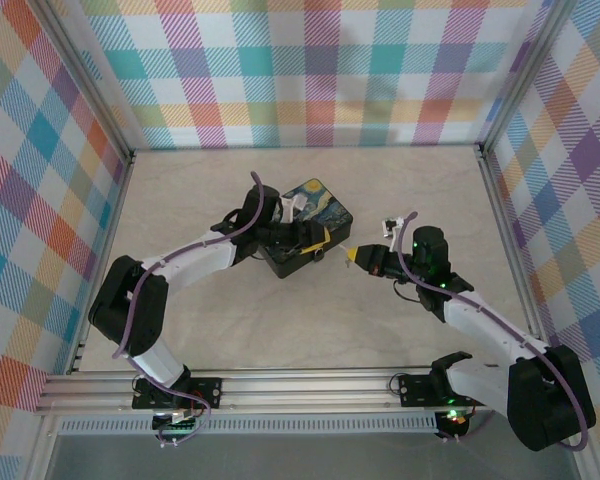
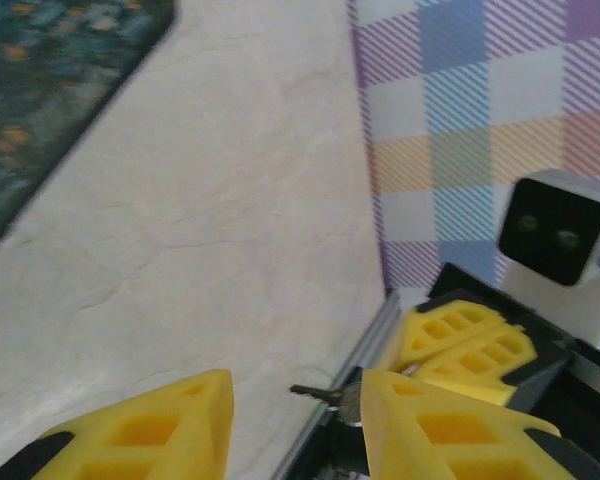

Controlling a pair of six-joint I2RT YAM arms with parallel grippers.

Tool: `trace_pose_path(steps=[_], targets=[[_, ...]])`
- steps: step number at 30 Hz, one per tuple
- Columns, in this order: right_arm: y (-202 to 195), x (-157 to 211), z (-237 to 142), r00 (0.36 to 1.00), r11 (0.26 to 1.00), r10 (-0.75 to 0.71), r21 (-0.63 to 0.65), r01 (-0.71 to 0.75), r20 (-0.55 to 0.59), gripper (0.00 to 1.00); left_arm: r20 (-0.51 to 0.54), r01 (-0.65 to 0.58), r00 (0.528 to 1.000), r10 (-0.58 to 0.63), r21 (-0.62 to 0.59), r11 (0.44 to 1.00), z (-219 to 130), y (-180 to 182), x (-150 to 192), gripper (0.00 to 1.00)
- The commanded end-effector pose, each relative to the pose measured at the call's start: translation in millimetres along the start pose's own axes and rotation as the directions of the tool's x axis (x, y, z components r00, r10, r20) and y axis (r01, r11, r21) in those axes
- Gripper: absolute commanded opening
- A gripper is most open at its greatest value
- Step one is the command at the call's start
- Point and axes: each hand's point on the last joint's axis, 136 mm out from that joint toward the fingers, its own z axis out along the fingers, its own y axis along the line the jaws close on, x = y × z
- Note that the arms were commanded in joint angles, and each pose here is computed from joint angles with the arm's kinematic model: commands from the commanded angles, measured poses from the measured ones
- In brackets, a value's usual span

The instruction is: Unlock the padlock with the key

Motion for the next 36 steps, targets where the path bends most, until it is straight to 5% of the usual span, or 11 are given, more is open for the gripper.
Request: trace_pose_path(steps=[1,9,23,36], targets=[[-4,-10,-3,0.999,0.997,-0.039,0.067,0.038,0.014,0.00,0.055,-0.057,0.996,0.067,-0.166,0.984,-16,8,-1,0.39],[-49,-21,-12,1.000,0.952,0.016,0.306,-0.013,-0.009,0.00,0.236,0.043,0.965,0.112,-0.568,0.822,-5,48,25,0.47],[-79,-37,-34,0.997,0.915,0.058,0.398,-0.070,0.041,0.00,0.500,0.238,0.850,0.166,-0.645,0.726,45,73,11,0.50],[-83,-41,-36,0.998,0.929,0.052,0.365,-0.059,0.028,0.00,0.539,0.351,0.818,0.200,-0.744,0.569,51,93,15,0.51]])
